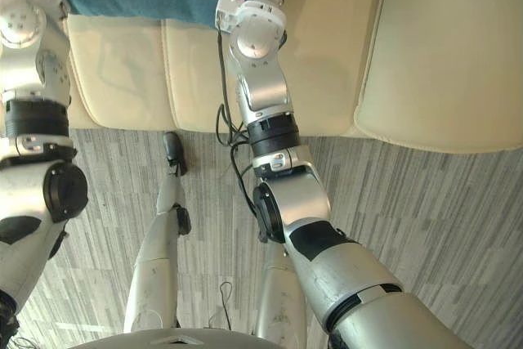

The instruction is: Pick up cushions and gather them together orderly.

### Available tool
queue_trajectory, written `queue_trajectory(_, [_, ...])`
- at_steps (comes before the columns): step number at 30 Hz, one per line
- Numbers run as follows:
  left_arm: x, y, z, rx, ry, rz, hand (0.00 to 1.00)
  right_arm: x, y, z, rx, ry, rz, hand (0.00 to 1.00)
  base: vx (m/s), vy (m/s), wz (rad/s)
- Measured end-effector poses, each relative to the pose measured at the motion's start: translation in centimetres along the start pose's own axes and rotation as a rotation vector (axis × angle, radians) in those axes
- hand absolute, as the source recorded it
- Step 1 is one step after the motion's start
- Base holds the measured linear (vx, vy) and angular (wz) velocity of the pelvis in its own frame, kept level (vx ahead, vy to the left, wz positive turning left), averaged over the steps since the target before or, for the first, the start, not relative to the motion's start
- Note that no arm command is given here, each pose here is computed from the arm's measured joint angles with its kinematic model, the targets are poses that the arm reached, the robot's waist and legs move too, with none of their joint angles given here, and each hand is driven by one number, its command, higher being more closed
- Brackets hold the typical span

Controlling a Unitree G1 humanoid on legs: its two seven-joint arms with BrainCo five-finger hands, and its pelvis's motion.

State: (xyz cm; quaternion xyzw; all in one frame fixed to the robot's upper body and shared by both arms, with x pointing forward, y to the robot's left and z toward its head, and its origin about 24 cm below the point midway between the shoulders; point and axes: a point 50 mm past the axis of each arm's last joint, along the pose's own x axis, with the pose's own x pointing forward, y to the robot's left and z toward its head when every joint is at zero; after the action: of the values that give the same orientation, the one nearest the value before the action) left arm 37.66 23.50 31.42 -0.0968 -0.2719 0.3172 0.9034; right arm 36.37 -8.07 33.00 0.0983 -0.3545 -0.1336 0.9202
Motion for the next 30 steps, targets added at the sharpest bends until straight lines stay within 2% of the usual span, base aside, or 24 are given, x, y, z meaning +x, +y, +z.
queue_trajectory(5, [-0.7, 2.4, -2.2, -0.009, 0.053, 0.04, 0.0, -0.4, -1.9, -0.5, -0.014, -0.006, -0.016, 0.0, -0.06, 0.005, -0.11])
queue_trajectory(13, [-4.1, 6.0, -4.9, 0.038, 0.043, 0.045, 0.0, -1.7, -6.8, -0.7, -0.023, -0.041, -0.095, 0.0, -0.05, -0.009, -0.02])
queue_trajectory(20, [-7.2, 11.0, -6.9, 0.118, 0.047, 0.061, 0.0, -3.8, -11.2, -1.4, -0.046, -0.035, -0.131, 0.0, -0.05, -0.021, 0.07])
queue_trajectory(26, [-11.7, 15.5, -10.1, 0.188, 0.187, 0.05, 0.0, -8.4, -14.4, -3.6, -0.125, 0.052, -0.073, 0.0, 0.0, -0.039, 0.16])
queue_trajectory(28, [-14.2, 17.0, -11.4, 0.18, 0.261, 0.062, 0.0, -10.8, -15.2, -4.8, -0.137, 0.122, -0.025, 0.0, 0.04, -0.055, 0.13])
queue_trajectory(30, [-18.2, 18.5, -14.0, 0.181, 0.423, 0.076, 0.0, -14.8, -16.4, -7.5, -0.165, 0.298, 0.032, 0.0, 0.07, -0.049, 0.1])
